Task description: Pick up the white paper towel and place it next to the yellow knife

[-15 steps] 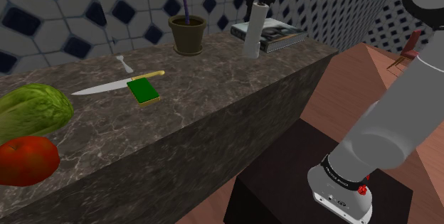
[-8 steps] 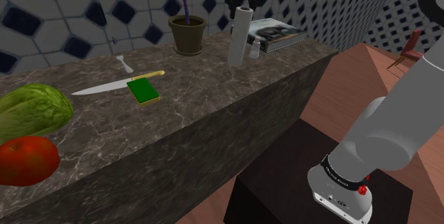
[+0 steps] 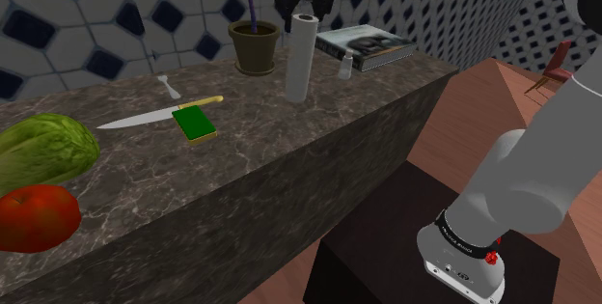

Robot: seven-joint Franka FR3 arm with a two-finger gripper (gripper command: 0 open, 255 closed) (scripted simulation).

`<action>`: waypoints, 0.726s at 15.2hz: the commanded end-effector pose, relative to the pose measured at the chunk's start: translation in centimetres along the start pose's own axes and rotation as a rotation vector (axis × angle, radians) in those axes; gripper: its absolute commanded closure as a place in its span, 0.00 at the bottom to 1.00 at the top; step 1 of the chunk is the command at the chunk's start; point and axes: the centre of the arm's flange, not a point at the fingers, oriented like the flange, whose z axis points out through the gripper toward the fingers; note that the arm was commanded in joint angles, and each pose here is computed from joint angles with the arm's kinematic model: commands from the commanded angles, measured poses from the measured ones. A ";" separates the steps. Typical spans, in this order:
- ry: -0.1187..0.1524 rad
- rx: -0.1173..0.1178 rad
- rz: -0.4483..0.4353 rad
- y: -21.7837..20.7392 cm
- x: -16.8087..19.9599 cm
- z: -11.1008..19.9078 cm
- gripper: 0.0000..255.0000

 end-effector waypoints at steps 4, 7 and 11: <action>0.000 0.000 0.002 -6.1 -2.7 0.3 1.00; 0.000 0.000 0.002 -9.7 -4.3 0.6 1.00; 0.000 0.000 0.002 -14.5 -6.5 0.9 1.00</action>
